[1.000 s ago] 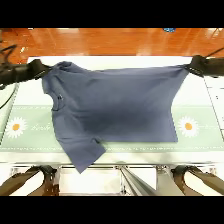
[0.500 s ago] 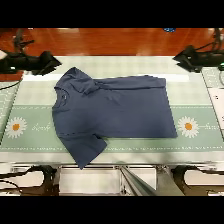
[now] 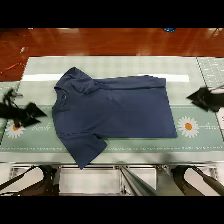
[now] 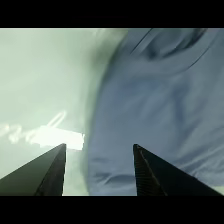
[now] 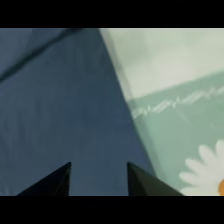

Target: Fold the shirts.

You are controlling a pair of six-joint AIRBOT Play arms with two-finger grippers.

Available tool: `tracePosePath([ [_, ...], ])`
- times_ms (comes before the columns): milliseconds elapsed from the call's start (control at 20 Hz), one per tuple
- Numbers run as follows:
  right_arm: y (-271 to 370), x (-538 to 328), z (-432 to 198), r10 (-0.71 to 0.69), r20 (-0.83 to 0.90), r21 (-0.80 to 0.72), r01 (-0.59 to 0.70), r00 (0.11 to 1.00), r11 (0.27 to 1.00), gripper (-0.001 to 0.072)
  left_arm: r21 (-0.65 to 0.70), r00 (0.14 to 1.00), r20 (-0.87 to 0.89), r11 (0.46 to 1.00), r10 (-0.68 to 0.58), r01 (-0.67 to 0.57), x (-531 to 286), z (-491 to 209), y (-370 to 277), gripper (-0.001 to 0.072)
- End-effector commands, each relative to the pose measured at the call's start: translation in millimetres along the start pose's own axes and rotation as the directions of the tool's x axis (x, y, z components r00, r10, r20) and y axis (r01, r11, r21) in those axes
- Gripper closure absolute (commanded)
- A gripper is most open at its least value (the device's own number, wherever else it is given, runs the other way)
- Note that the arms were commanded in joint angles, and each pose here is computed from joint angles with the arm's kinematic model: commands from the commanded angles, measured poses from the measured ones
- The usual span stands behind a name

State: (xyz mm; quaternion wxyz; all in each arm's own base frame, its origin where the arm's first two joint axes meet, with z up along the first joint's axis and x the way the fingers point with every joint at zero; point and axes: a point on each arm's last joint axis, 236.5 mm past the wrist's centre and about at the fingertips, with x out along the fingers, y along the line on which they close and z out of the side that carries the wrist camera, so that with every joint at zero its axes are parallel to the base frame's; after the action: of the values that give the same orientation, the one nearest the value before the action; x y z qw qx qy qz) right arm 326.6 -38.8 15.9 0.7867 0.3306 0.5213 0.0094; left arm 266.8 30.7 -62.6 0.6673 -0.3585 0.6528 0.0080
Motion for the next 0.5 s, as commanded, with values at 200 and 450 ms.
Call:
tracePosePath([
  [200,4.0,18.9,-82.0,0.095,-0.060,0.006,-0.095,0.994,0.996,0.0300,-0.127,0.969,-0.130,0.972,-0.212,0.196,49.9,-77.1,-6.3,0.0200],
  [450,7.5,18.7,-78.1,0.109,-0.044,0.015,-0.109,0.993,0.994,0.0300,-0.114,0.973,-0.148,0.980,-0.179,0.163,74.9,-89.3,-6.9,0.0202],
])
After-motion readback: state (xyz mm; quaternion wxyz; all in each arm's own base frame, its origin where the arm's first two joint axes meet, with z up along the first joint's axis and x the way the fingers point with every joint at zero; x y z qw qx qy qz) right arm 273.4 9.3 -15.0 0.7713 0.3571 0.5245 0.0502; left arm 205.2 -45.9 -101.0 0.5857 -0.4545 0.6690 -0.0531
